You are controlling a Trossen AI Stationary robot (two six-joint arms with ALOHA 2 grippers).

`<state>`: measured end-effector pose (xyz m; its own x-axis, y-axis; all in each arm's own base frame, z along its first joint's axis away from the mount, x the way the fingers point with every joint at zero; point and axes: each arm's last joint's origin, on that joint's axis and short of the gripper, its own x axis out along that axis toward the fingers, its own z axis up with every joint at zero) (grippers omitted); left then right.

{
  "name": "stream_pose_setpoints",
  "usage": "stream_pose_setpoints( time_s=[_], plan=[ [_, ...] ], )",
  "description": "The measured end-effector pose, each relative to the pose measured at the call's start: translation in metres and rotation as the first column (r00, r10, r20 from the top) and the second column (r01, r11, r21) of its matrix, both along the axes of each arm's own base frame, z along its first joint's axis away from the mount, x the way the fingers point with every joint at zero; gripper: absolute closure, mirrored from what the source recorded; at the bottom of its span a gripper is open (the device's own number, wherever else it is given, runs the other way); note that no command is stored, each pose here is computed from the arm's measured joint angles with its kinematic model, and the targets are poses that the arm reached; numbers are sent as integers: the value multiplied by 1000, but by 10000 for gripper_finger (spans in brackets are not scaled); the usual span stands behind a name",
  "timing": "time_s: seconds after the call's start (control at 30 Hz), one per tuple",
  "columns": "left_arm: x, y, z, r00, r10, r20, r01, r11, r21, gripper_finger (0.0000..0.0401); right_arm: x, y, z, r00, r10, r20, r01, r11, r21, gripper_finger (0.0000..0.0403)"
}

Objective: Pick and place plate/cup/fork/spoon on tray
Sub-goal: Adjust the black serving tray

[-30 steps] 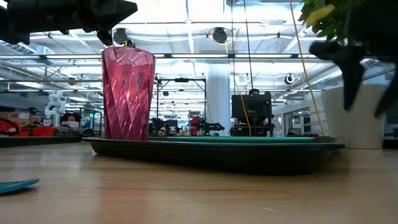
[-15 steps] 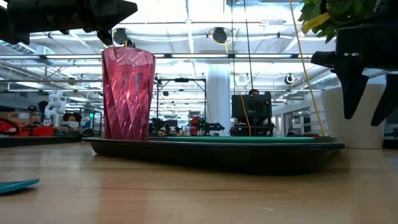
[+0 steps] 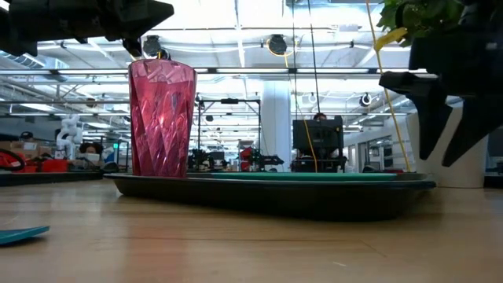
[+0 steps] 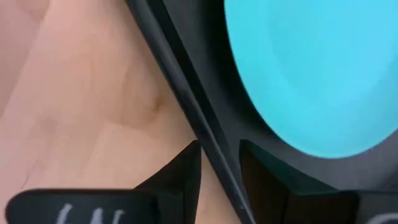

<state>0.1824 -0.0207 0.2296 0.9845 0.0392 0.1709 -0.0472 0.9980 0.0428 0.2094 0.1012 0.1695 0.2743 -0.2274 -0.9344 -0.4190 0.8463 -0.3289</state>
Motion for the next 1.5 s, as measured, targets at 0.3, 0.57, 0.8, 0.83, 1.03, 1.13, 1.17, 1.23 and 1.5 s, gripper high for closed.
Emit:
stream_pose_setpoints(
  time_s=[0.3, 0.57, 0.8, 0.83, 1.03, 1.13, 1.17, 1.23, 1.5],
  plan=[
    [0, 0, -1, 1000, 7, -11, -7, 1000, -1, 398, 1, -4, 0, 1000, -2, -17, 2, 1000, 12, 290],
    [0, 1, -3, 999, 33, -27, -33, 999, -6, 398, 0, -3, 0, 1000, -10, -7, 10, 1000, 1, 261],
    [0, 1, -3, 999, 32, -26, -32, 999, -10, 398, -5, -4, -11, 1000, -14, -12, 14, 1000, -8, 244],
    [0, 1, -3, 999, 32, -27, -32, 999, -10, 398, -6, -4, -12, 1000, -14, -11, 14, 1000, -9, 244],
    [0, 1, -3, 999, 33, -27, -33, 999, -7, 398, -8, -9, -16, 1000, -17, -23, 17, 1000, -15, 255],
    [0, 1, -3, 999, 33, -27, -33, 999, -7, 398, -12, -11, -24, 999, -17, -37, 17, 1000, -22, 265],
    [0, 1, -3, 999, 33, -27, -33, 999, -7, 398, -12, -12, -25, 999, -18, -34, 17, 1000, -21, 267],
    [0, 1, -3, 999, 33, -27, -33, 999, -6, 398, -12, -11, -26, 1000, -18, -17, 18, 1000, -12, 272],
    [0, 1, -2, 999, 33, -25, -33, 999, -6, 398, -5, -8, -25, 998, -31, 56, 29, 999, 32, 310]
  ],
)
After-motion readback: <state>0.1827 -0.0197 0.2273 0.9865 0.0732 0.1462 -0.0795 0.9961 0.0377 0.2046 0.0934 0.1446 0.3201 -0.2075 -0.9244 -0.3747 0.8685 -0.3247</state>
